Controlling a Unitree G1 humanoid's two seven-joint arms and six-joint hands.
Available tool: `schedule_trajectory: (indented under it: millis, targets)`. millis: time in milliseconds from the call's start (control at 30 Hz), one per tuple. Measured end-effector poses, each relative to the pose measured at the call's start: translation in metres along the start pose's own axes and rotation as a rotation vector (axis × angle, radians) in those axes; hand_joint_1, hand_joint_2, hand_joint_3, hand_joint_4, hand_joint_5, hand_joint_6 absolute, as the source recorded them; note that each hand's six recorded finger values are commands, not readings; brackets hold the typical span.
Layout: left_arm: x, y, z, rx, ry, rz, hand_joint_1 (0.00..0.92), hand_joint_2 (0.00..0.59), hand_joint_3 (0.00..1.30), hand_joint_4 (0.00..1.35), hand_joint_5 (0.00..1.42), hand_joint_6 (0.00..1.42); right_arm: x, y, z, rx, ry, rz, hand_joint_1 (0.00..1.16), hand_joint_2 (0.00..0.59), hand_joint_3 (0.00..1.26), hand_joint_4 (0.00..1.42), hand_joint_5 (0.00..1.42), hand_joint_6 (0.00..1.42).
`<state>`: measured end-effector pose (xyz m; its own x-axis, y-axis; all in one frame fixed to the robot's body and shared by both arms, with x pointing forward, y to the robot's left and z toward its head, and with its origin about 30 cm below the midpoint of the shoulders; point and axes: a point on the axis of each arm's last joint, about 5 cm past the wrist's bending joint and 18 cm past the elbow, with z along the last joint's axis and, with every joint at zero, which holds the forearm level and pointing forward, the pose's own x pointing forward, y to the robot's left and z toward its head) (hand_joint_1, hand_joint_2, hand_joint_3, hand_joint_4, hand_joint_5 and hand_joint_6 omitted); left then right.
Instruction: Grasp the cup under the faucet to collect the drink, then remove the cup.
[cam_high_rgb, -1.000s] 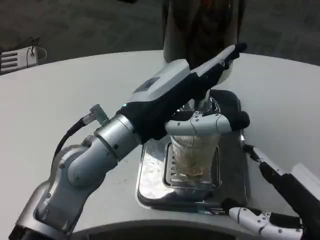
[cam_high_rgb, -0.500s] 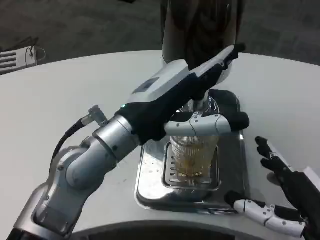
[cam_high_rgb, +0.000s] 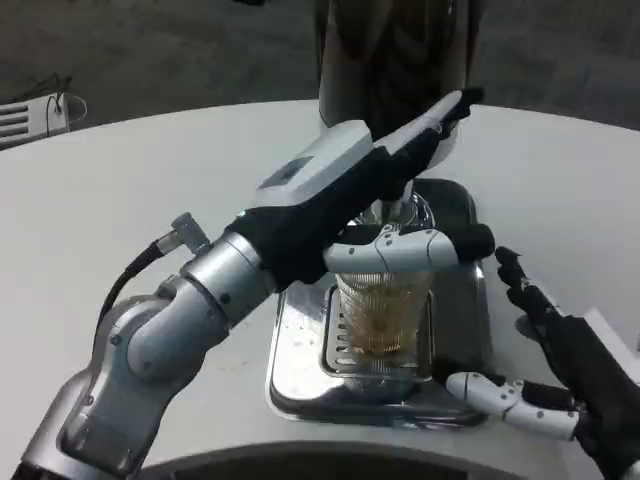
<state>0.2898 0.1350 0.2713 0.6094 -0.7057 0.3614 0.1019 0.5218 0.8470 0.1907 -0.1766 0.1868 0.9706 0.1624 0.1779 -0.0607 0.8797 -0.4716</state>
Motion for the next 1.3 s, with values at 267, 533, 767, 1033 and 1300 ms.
schedule_trajectory:
  millis: [267,533,767,1033,1300]
  targets:
    - [-0.003,0.000,0.0002,-0.004,0.000,0.008,0.000,0.029,0.00,0.00,0.00,0.12,0.009,0.0030,0.0011,0.006,-0.008,-0.015,0.76,0.229,0.00,0.00,0.00,0.02]
    - [-0.008,0.001,-0.0005,-0.011,0.006,0.024,0.000,0.032,0.00,0.00,0.01,0.12,0.016,0.0047,-0.0002,0.019,-0.001,-0.007,0.76,0.229,0.00,0.00,0.00,0.02]
    - [-0.011,0.002,0.0001,-0.021,0.008,0.031,0.000,0.033,0.01,0.00,0.01,0.12,0.024,0.0079,0.0022,0.023,-0.015,0.007,0.76,0.231,0.00,0.00,0.00,0.02]
    - [-0.014,0.003,0.0013,-0.043,0.005,0.037,0.000,0.032,0.01,0.00,0.01,0.12,0.032,0.0100,0.0033,0.027,-0.021,0.013,0.75,0.237,0.00,0.00,0.00,0.02]
    - [-0.020,0.002,0.0002,-0.072,0.003,0.059,0.000,0.037,0.03,0.00,0.04,0.14,0.033,0.0092,0.0031,0.025,-0.021,0.014,0.75,0.238,0.00,0.00,0.00,0.02]
